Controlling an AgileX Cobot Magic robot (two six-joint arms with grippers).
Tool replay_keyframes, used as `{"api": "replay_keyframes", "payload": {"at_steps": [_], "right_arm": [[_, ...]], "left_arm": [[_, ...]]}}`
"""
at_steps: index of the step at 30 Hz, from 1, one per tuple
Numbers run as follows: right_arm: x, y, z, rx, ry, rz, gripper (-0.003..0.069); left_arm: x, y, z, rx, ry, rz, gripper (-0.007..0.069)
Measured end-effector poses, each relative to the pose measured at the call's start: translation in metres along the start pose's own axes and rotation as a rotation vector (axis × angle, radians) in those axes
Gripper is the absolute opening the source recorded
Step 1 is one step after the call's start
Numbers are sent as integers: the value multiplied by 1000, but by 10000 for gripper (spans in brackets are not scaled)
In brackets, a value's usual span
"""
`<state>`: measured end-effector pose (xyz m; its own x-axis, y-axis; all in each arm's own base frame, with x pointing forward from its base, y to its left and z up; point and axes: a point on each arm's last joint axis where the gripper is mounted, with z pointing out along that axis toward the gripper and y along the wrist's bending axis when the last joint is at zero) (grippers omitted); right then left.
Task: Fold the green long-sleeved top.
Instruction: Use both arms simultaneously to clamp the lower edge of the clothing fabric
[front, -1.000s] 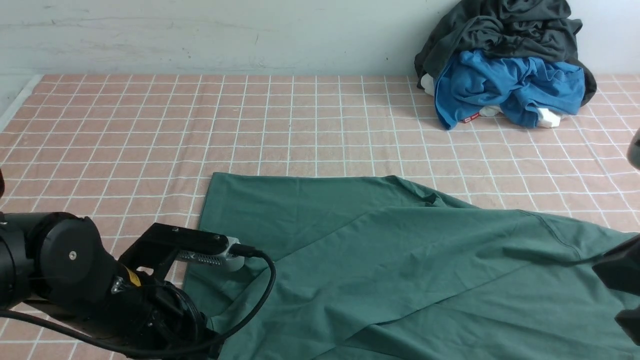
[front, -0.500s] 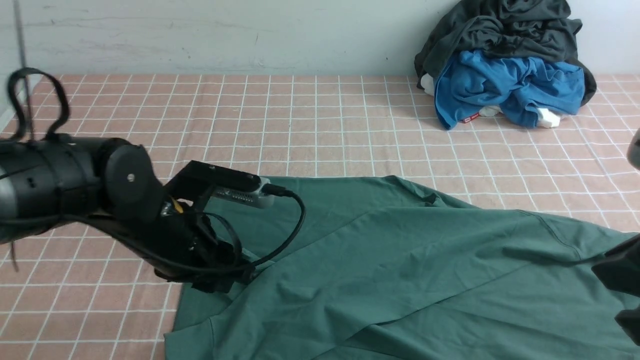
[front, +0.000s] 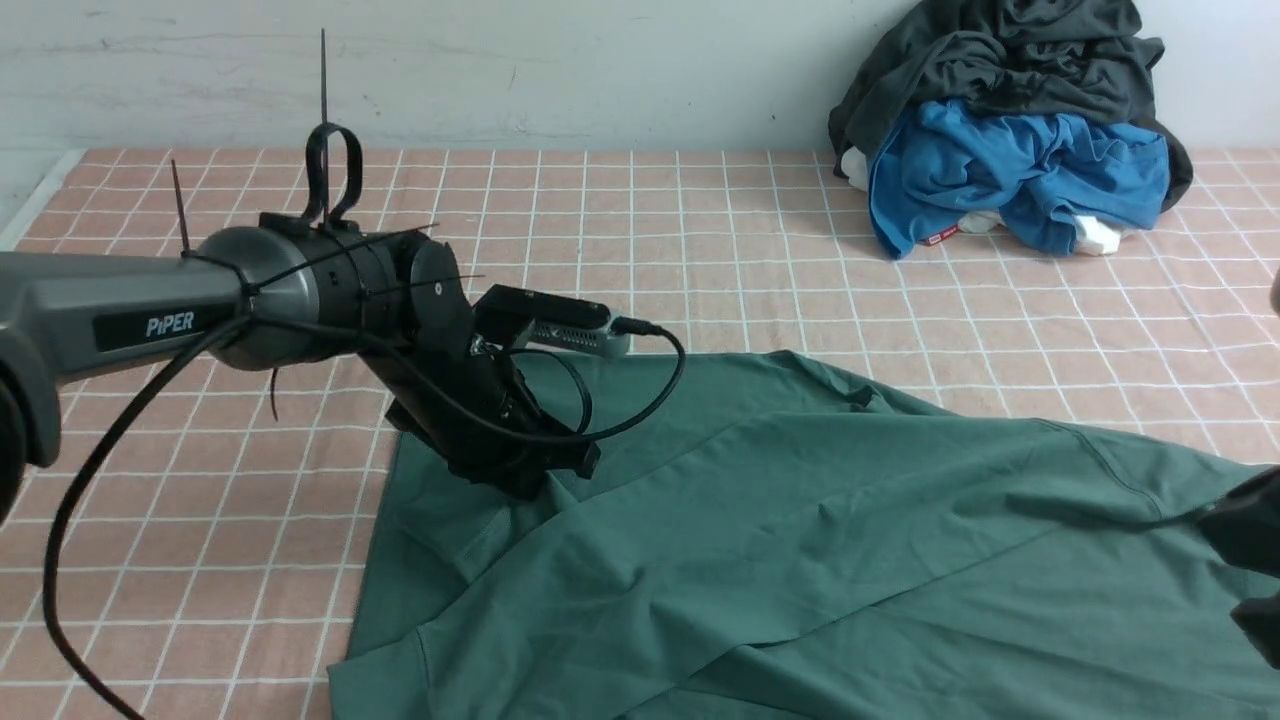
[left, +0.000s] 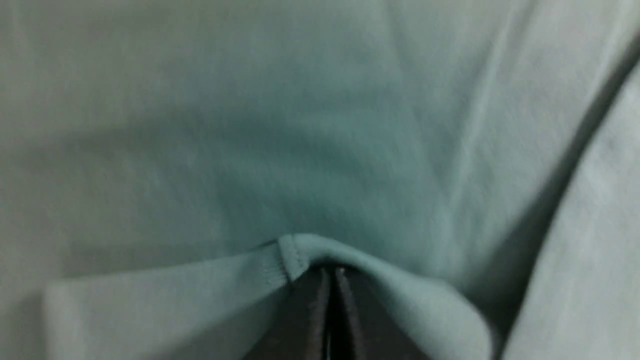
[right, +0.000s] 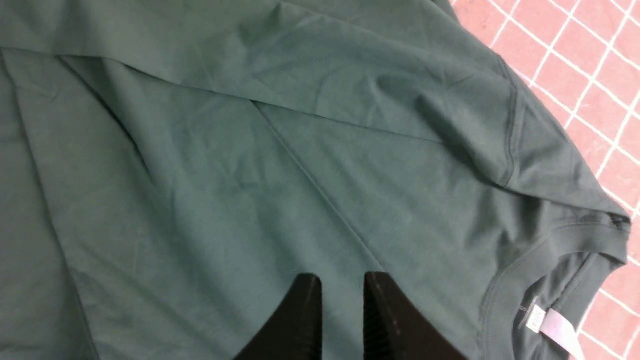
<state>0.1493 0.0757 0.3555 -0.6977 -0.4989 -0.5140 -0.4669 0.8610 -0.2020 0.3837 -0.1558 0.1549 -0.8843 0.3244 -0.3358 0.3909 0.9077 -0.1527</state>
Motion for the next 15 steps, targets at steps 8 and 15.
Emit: {"api": "replay_keyframes", "payload": {"at_steps": [8,15], "right_arm": [[0,-5,0,57,-5,-2,129],[2,3,-4,-41,-13,-42,192]], "left_arm": [[-11,-1,-41,-57,44,119,36],[45,-38,-141,-54,-38,321,100]]}}
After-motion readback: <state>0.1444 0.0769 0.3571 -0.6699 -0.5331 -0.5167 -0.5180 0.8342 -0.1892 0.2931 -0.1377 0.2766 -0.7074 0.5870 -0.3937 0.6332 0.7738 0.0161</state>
